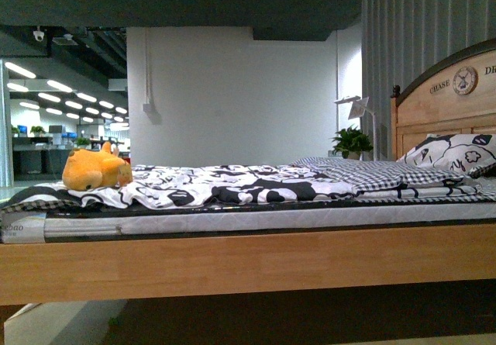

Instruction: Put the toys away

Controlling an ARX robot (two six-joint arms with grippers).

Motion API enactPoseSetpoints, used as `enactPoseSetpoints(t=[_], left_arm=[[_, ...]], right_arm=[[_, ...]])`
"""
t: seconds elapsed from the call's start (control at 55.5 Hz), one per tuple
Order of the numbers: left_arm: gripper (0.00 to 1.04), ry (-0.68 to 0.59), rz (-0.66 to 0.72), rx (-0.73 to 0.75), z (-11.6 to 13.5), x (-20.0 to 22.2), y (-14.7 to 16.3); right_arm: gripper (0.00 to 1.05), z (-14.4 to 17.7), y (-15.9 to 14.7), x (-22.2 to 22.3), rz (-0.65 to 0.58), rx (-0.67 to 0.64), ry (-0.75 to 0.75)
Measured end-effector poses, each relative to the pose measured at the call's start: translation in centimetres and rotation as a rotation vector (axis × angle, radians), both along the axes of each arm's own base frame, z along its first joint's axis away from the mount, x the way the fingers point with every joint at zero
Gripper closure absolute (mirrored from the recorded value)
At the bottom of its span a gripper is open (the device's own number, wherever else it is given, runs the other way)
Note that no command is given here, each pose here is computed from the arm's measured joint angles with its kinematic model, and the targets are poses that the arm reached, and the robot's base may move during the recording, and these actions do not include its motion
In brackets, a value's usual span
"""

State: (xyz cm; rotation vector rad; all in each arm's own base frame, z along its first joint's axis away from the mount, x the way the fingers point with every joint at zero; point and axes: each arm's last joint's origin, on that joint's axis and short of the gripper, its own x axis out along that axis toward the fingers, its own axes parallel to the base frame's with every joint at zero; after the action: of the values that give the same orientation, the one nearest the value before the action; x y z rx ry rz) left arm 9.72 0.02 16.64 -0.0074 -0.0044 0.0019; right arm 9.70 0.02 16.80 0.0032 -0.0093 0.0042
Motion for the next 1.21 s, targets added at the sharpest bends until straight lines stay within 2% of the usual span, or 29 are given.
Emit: enactPoseSetpoints(t=[1.207], left_arm=[[0.06, 0.0, 0.0, 0.0, 0.0, 0.0, 0.0]], right_arm=[[0.07, 0.0, 0.0, 0.0, 0.0, 0.0, 0.0]])
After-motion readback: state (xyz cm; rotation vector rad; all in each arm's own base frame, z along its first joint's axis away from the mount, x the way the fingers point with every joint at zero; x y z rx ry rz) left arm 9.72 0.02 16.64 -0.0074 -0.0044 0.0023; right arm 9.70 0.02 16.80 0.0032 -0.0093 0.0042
